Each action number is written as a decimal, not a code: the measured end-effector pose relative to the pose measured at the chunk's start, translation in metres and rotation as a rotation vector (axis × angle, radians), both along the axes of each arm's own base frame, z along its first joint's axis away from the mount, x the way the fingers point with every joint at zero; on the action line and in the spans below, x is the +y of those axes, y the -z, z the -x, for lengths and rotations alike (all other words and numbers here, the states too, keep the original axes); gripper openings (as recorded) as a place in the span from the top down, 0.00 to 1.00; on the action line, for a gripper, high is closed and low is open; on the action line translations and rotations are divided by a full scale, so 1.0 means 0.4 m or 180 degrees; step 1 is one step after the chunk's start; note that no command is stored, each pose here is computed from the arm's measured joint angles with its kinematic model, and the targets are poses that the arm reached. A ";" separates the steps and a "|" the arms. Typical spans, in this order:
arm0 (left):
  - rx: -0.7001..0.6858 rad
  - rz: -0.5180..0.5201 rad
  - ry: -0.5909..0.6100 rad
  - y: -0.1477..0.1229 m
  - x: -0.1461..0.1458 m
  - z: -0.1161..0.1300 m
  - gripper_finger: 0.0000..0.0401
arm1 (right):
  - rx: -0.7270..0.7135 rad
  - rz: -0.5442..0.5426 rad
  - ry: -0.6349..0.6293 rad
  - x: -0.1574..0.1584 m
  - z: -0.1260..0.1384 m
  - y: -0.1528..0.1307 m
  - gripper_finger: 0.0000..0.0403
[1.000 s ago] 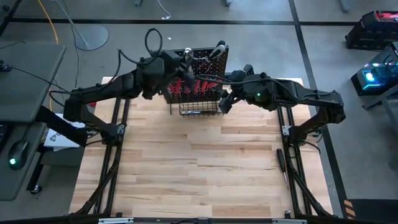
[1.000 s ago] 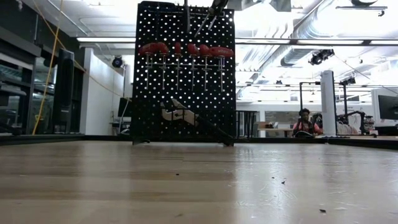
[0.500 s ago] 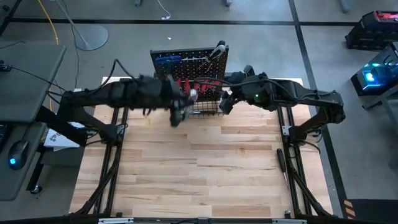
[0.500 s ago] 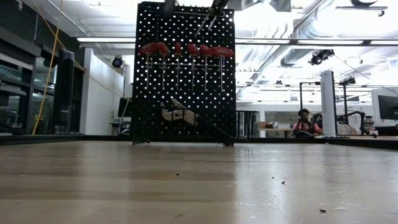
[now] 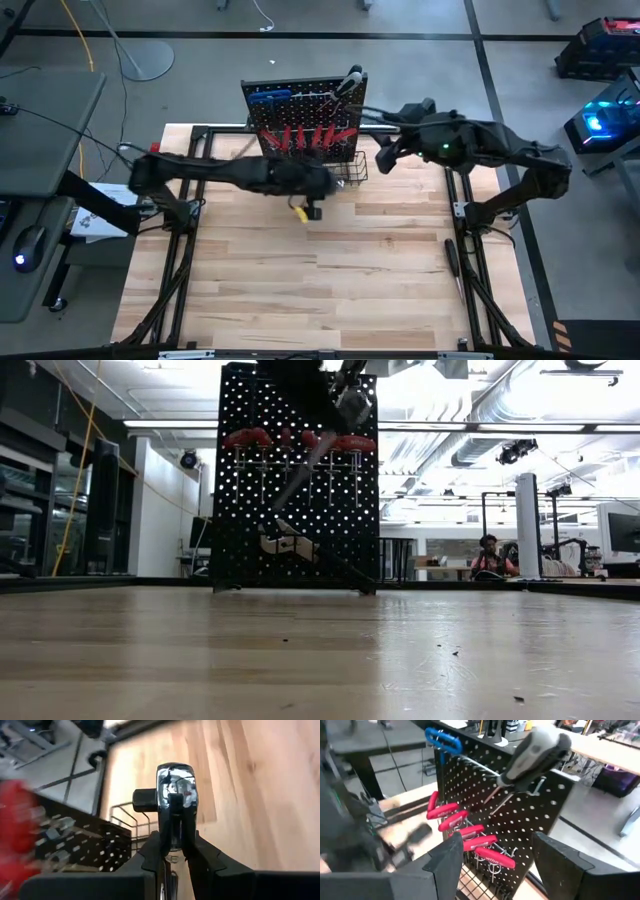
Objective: Hang tools onto peg board
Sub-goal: Put the ratchet wrench into the black wire basket on the peg board, then hang the black screwdriver on the peg board, then return to Home Position
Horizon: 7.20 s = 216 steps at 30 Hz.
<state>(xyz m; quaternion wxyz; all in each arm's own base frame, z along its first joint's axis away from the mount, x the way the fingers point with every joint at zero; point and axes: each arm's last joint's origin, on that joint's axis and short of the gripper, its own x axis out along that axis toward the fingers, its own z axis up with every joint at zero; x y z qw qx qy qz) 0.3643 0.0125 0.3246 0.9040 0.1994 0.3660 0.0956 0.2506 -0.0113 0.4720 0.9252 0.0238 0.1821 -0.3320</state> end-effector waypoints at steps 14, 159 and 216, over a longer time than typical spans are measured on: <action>0.0464 -0.0593 0.0003 0.069 0.037 -0.118 0.87 | -0.0100 -0.0170 -0.0052 0.025 0.030 -0.008 0.44; -0.3009 0.1742 -0.0836 -0.229 -0.057 0.553 0.29 | -0.1103 0.0363 0.0359 -0.116 -0.301 -0.110 0.77; -0.3063 0.1597 -0.1201 -0.221 -0.054 0.534 0.29 | -0.0744 0.0345 0.0504 -0.237 -0.302 -0.068 0.35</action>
